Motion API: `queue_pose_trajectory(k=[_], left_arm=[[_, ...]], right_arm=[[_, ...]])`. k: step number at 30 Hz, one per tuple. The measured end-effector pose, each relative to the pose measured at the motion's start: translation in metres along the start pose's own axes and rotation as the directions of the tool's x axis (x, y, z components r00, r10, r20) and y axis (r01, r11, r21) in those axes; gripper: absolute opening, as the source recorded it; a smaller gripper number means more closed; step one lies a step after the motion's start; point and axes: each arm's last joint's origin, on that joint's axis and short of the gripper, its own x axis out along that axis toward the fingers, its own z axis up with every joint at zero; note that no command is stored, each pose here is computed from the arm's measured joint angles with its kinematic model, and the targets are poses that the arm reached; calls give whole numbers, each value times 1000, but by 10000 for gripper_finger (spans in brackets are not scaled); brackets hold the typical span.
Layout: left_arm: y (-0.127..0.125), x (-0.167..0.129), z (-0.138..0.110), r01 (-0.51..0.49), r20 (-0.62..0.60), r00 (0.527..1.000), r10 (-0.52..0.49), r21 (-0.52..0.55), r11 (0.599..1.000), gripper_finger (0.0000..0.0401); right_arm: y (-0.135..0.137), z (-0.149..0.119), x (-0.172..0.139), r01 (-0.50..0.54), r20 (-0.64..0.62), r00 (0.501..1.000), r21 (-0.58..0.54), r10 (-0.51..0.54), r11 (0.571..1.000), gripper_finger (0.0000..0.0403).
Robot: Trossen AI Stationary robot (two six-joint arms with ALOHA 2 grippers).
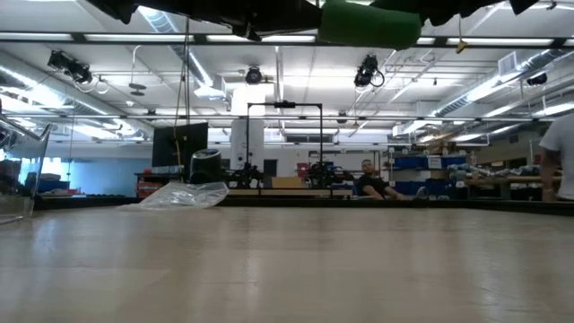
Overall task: Roll bandage
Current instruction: Roll the green bandage
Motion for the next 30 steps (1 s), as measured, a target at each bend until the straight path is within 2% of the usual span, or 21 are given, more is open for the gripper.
queue_pose_trajectory(k=[9, 13, 19, 25, 28, 30], left_arm=[[0, 0, 0, -2, -4, 1000, 2, 18, 1000, 3], [0, 0, 0, -3, -3, 1000, 3, 18, 1000, 3], [-1, 0, -2, 4, -25, 1000, -4, 27, 1000, 3], [0, 0, -4, -11, -46, 999, 12, 31, 999, 3], [2, 1, -7, -8, -64, 998, 7, -12, 1000, 3], [6, 2, -13, 15, -123, 992, -23, -60, 998, 3]], right_arm=[[1, -24, 3, 11, -7, 1000, 57, -11, 998, 3], [0, -23, 2, 18, 5, 1000, 56, -18, 998, 4], [-7, -12, -6, 40, 94, 995, 60, -46, 997, 10], [-6, -19, 0, -8, 46, 999, 58, 6, 998, 2], [-7, -22, 2, 11, 18, 1000, 58, -12, 998, 5], [-9, -23, -1, 51, 0, 999, 51, -51, 997, 11]])
